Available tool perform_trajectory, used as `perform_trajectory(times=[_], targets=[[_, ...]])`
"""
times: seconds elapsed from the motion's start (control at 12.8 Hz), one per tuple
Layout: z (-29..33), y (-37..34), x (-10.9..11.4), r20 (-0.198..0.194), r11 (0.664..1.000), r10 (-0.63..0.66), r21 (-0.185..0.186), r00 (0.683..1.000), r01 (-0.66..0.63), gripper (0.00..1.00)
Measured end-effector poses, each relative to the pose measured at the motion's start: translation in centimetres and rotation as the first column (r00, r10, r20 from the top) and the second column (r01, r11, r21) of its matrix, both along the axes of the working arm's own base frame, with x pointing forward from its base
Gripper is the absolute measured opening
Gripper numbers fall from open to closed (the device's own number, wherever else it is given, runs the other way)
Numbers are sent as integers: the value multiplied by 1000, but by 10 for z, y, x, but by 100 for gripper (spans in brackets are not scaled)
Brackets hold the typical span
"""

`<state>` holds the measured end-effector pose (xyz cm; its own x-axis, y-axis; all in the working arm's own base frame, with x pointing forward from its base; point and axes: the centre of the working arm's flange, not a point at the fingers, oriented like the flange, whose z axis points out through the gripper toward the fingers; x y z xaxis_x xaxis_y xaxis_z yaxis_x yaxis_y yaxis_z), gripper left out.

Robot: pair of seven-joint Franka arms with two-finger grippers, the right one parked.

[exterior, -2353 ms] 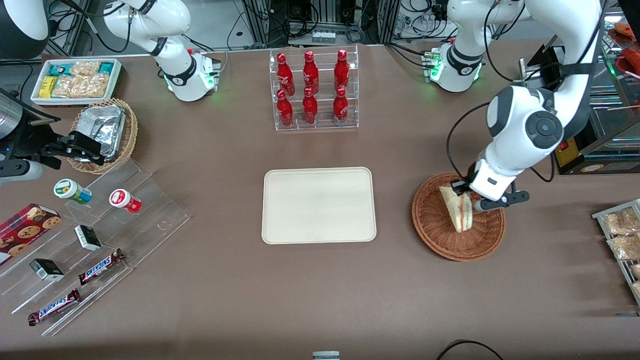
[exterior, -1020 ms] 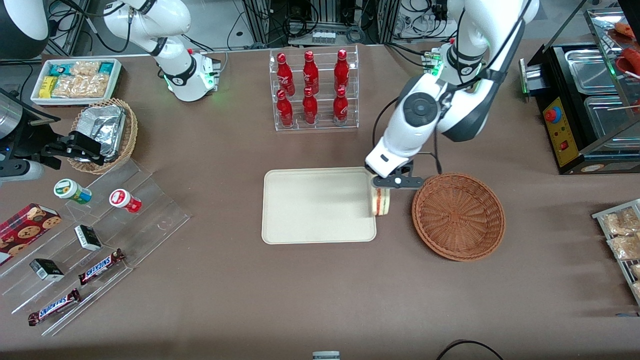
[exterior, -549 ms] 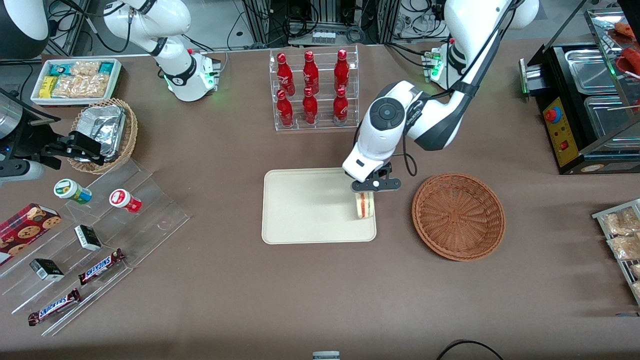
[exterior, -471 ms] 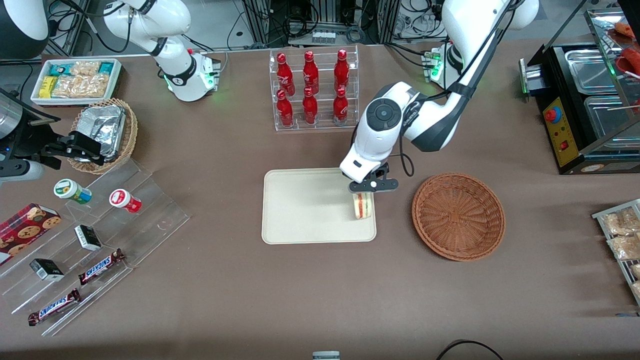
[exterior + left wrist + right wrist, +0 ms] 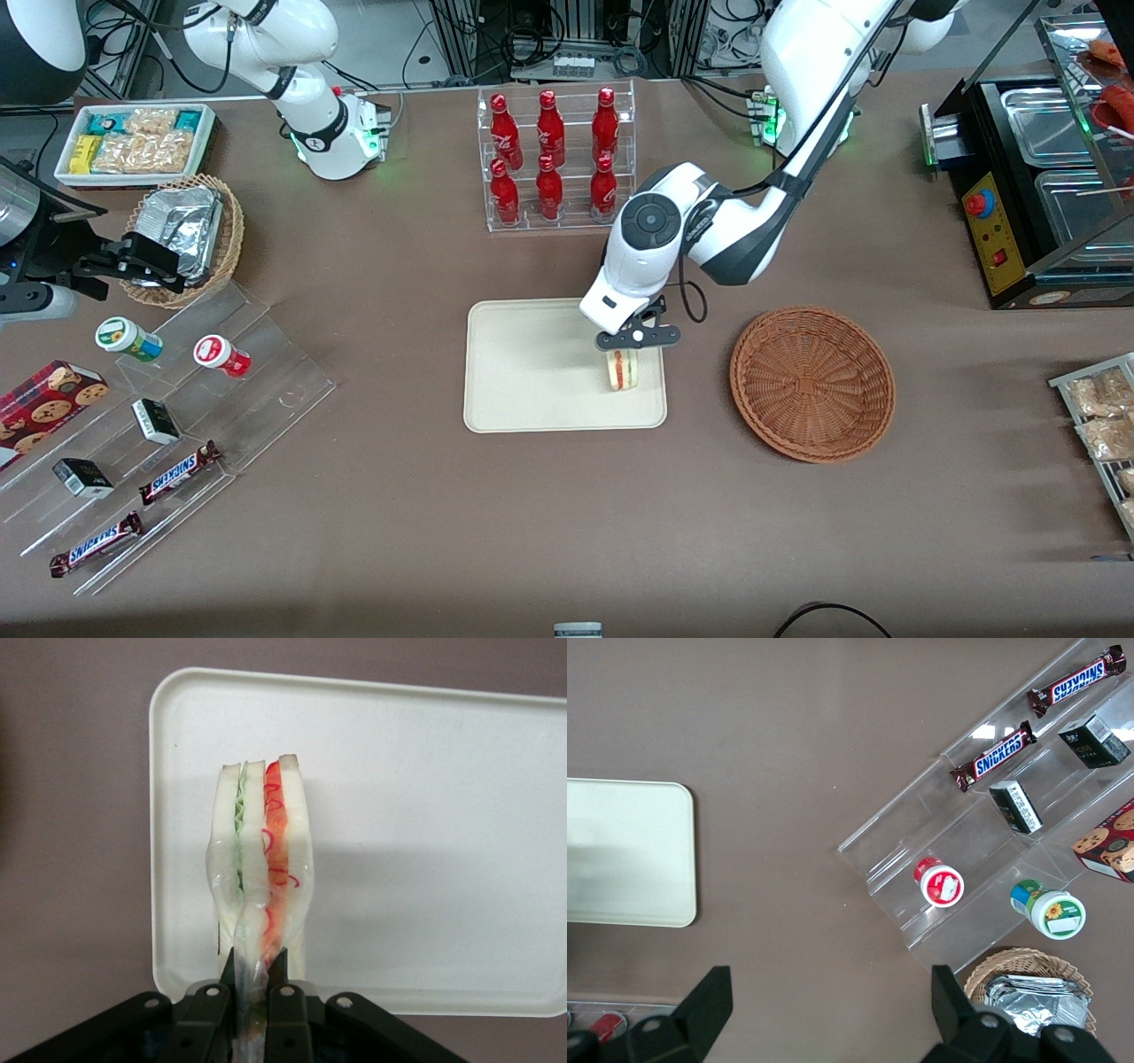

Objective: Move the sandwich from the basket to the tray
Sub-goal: 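Lower the sandwich onto the tray with the left gripper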

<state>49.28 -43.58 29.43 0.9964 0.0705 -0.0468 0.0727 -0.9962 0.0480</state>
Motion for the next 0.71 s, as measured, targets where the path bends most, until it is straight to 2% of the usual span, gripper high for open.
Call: perform_trajectory(times=[0.31, 0.71], targets=[[-19, -14, -3, -27, 1000, -28, -5, 999, 28, 14], [-23, -26, -7, -23, 998, -57, -8, 998, 56, 14]])
